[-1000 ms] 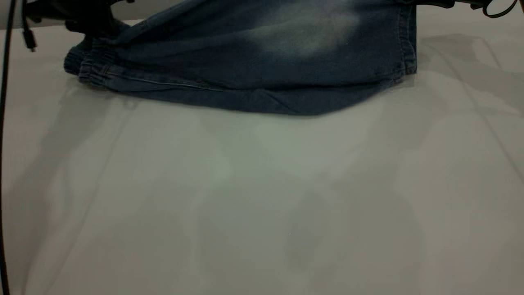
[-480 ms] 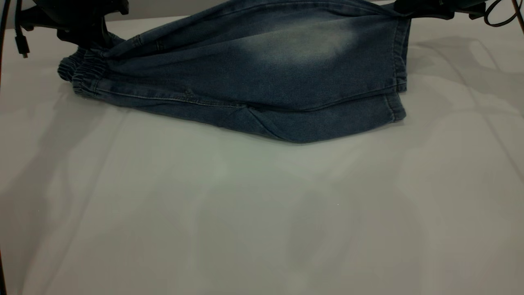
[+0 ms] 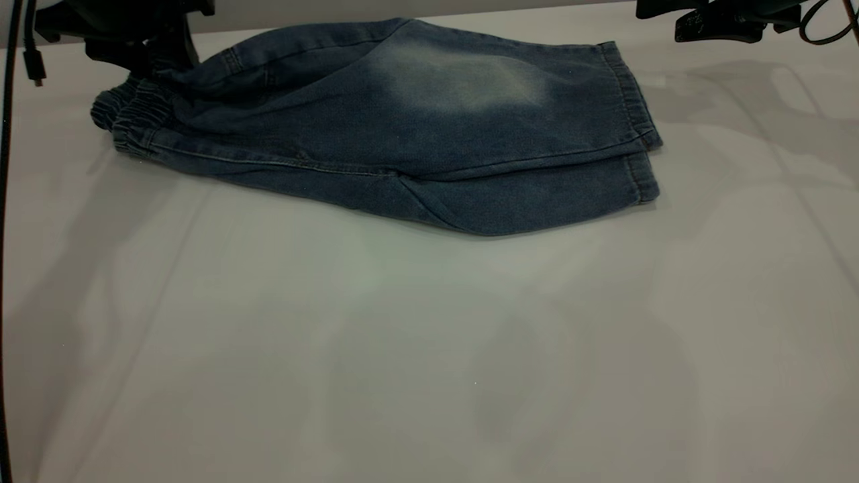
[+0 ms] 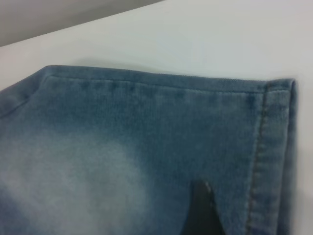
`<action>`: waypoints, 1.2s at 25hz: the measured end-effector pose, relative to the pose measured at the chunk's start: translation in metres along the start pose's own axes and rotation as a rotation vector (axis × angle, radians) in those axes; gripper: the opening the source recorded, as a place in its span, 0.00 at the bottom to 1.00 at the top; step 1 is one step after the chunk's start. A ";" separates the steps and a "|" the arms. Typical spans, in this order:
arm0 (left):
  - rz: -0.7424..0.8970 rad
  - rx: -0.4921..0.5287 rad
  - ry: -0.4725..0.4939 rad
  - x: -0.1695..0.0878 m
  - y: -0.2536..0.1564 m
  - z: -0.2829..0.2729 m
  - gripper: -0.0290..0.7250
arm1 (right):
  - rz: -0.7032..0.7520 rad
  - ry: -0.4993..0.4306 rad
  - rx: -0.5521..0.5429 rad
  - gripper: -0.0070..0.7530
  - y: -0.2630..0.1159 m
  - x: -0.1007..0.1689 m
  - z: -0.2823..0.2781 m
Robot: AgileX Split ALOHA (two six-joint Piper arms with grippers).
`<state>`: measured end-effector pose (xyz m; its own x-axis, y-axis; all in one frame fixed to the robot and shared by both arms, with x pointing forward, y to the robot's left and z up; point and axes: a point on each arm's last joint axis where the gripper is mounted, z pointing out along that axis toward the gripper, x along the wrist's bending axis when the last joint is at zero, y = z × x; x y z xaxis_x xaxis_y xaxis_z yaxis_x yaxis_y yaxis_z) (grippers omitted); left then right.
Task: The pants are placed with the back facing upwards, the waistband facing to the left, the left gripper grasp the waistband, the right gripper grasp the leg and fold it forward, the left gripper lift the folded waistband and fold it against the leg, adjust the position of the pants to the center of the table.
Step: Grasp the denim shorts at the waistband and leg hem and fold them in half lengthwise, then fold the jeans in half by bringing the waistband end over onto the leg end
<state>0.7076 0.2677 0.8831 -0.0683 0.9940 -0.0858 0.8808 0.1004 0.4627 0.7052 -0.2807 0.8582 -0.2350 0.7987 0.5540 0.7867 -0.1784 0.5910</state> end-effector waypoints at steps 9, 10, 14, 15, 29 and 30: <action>0.003 -0.060 -0.013 -0.007 0.034 -0.053 0.72 | -0.033 0.039 -0.033 0.59 0.015 0.016 -0.014; 0.006 -0.040 -0.008 -0.007 0.035 -0.056 0.72 | -0.035 0.046 -0.036 0.59 0.017 0.019 -0.015; 0.014 0.098 0.065 0.016 0.027 -0.058 0.72 | -0.041 0.084 -0.002 0.59 0.018 0.036 -0.017; 0.018 0.126 0.088 0.022 0.025 -0.059 0.72 | -0.048 0.090 0.022 0.59 0.015 0.040 -0.014; 0.027 0.190 0.080 0.064 0.013 -0.023 0.72 | -0.103 0.088 0.144 0.59 -0.005 0.074 0.010; 0.030 0.207 0.060 0.062 0.010 -0.016 0.72 | -0.101 0.089 0.152 0.59 -0.005 0.074 0.010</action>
<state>0.7043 0.3314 0.8968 -0.0625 0.9979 -0.0195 0.9598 0.0655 0.2728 0.6894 -0.2147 0.8900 -0.3615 0.7532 0.5495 0.8319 -0.0056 0.5549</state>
